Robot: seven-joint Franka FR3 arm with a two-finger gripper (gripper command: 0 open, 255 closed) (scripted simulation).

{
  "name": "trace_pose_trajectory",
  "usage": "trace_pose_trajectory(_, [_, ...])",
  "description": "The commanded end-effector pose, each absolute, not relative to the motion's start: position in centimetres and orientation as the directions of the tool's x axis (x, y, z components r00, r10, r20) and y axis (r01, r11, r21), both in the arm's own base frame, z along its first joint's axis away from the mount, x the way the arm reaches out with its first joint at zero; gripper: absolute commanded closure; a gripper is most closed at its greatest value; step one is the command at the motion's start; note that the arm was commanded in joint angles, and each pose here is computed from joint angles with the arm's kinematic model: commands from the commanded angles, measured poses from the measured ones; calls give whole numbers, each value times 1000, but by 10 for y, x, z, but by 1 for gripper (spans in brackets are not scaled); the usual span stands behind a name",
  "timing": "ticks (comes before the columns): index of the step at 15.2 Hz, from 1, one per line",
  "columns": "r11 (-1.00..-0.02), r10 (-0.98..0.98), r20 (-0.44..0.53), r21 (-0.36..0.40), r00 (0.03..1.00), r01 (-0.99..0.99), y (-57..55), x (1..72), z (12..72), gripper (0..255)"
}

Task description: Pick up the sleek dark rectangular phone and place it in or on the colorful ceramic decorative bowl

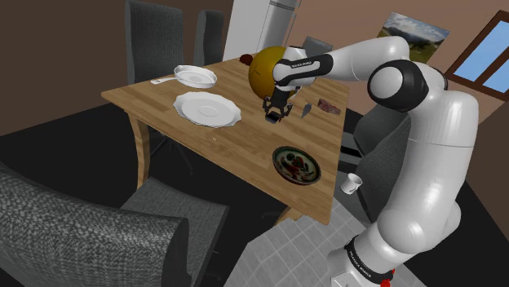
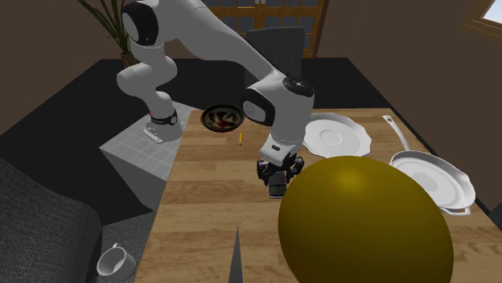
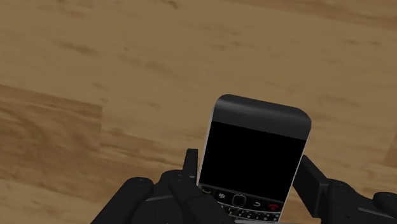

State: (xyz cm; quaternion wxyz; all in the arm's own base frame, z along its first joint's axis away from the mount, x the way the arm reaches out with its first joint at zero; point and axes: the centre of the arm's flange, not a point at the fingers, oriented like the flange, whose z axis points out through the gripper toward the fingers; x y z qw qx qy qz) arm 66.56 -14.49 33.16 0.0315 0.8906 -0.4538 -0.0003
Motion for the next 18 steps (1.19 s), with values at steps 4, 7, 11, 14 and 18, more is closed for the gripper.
trace_pose_trajectory(4, [-586, -808, 27, 58, 588, -808, -145, 665, 331, 255])
trace_pose_trajectory(7, [-586, -808, 27, 58, 588, -808, -145, 665, 346, 255])
trace_pose_trajectory(11, [-586, -808, 27, 58, 588, -808, -145, 665, 368, 255])
trace_pose_trajectory(14, [-586, -808, 27, 58, 588, -808, -145, 665, 383, 255])
trace_pose_trajectory(18, [-586, -808, 27, 58, 588, -808, -145, 665, 405, 255])
